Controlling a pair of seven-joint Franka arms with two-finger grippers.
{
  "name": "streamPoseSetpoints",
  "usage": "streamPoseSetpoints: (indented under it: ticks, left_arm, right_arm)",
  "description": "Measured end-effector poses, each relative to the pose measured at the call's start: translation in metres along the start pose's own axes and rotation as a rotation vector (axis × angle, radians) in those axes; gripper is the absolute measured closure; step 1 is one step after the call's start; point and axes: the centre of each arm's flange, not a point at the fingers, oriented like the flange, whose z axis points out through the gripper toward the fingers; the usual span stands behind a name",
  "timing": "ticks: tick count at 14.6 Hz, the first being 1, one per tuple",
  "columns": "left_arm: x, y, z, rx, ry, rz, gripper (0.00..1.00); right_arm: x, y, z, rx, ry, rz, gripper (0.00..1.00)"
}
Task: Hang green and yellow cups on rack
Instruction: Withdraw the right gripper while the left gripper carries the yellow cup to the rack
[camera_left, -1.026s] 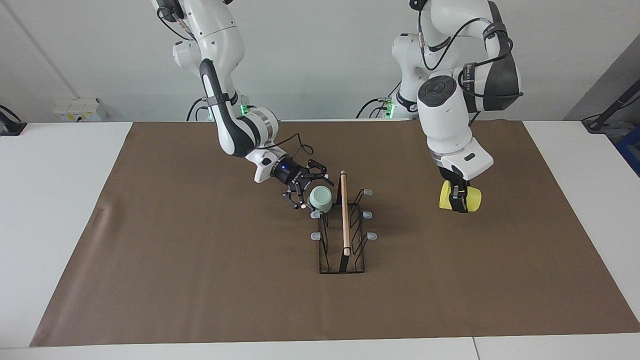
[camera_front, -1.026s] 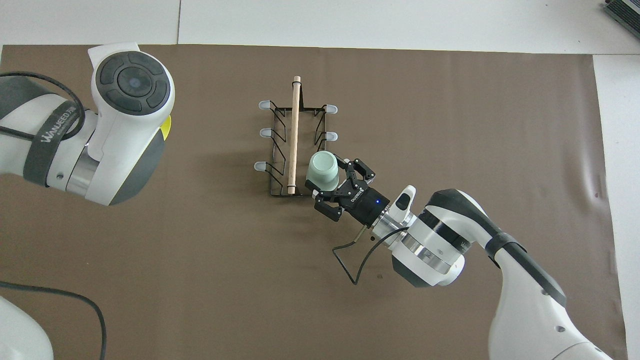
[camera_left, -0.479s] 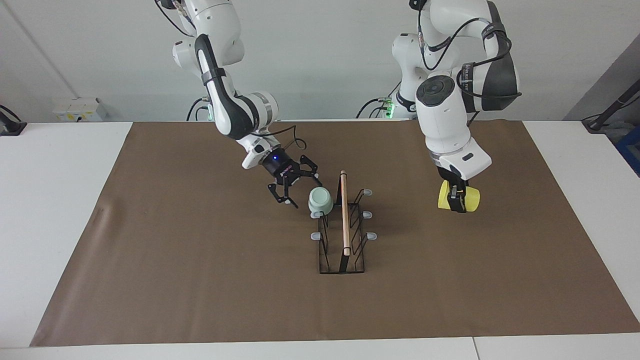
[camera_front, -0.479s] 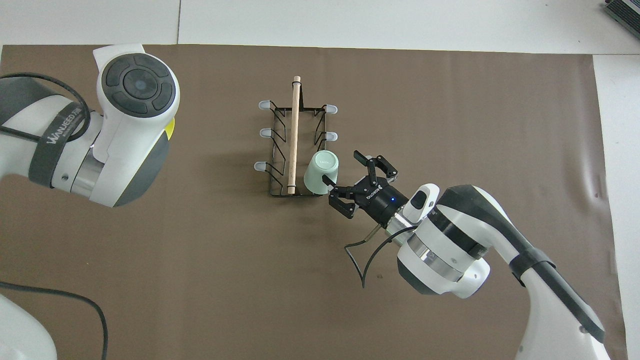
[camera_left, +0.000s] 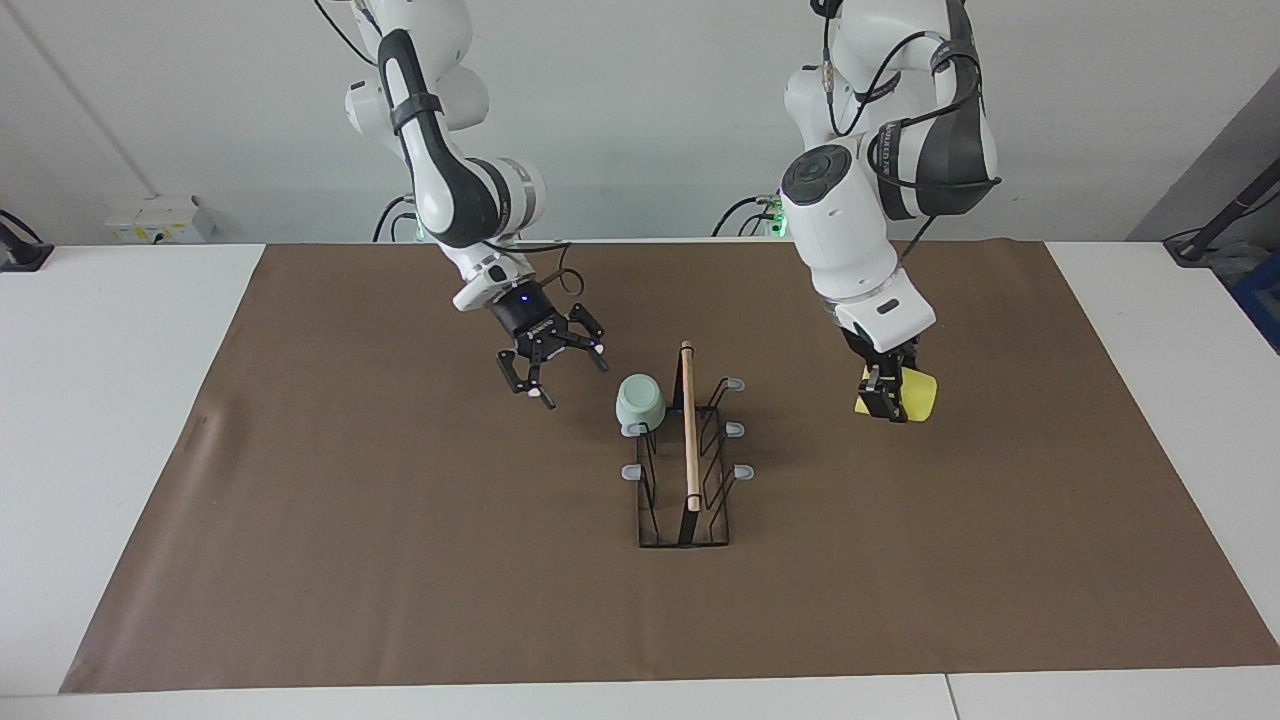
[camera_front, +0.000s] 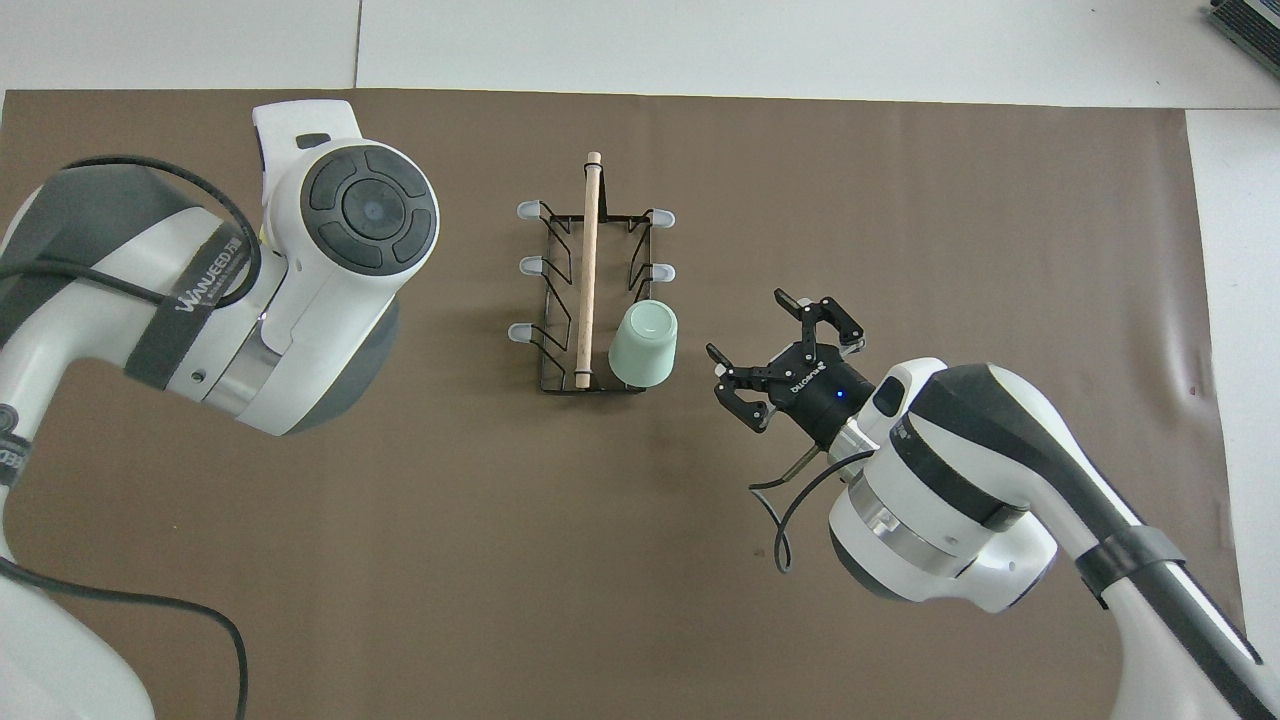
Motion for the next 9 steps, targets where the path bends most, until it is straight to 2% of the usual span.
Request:
streamPoseSetpoints:
  ticks: [6,9]
  left_arm:
    - [-0.077,0.000,-0.028,-0.014,0.131,0.130,0.31]
    - [-0.101,-0.006,-0.036,0.000,0.188,0.174,0.31]
  right_arm:
    - [0.010,0.084,-0.028,-0.061,-0.091,-0.379,0.00]
    - [0.008,0.121,-0.039,-0.068,-0.141,-0.536,0.00]
